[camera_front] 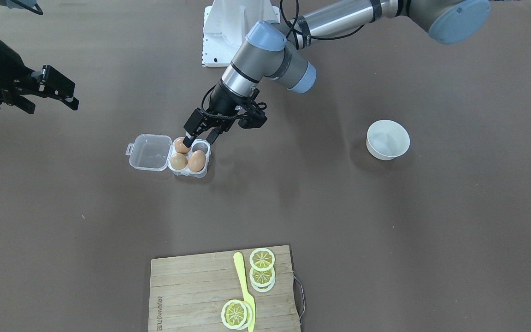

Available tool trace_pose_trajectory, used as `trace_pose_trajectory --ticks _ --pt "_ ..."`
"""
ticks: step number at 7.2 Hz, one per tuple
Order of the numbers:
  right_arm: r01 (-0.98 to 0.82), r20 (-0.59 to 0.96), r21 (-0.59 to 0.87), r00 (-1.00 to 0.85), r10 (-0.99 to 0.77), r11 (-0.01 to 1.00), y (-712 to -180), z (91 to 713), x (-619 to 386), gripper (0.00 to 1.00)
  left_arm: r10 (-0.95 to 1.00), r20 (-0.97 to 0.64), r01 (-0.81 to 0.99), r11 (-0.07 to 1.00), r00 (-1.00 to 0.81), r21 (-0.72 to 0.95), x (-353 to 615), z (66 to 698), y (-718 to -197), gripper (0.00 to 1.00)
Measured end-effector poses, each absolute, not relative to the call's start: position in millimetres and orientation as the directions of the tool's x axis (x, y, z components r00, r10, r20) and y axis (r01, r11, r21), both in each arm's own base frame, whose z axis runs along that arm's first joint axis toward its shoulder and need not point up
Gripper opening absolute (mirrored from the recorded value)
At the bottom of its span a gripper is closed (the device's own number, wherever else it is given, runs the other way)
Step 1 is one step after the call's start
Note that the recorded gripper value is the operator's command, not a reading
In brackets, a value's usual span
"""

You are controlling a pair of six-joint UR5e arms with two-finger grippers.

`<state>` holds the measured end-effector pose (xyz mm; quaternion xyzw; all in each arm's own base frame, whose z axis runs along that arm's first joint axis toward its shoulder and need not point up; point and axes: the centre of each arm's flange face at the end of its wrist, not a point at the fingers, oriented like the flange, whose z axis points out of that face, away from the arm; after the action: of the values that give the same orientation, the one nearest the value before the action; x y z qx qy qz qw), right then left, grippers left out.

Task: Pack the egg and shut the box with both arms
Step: 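Raise the left gripper away while the right gripper moves toward the box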

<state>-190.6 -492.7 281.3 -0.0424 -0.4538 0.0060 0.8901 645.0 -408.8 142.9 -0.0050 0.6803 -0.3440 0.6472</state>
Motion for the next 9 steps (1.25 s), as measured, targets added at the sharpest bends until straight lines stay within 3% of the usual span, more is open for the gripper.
trace_pose_trajectory --ticks 5,9 --pt "0.036 0.817 -0.056 0.575 0.025 0.998 -502 264 -199 1.0 -0.428 -0.895 0.468 0.769 -0.127 -0.435 596 153 -480 0.0" --pt "-0.075 0.878 -0.026 0.474 0.059 0.997 -560 262 -270 0.99 -0.456 -0.887 0.425 0.791 -0.07 -0.44 553 191 -508 0.0"
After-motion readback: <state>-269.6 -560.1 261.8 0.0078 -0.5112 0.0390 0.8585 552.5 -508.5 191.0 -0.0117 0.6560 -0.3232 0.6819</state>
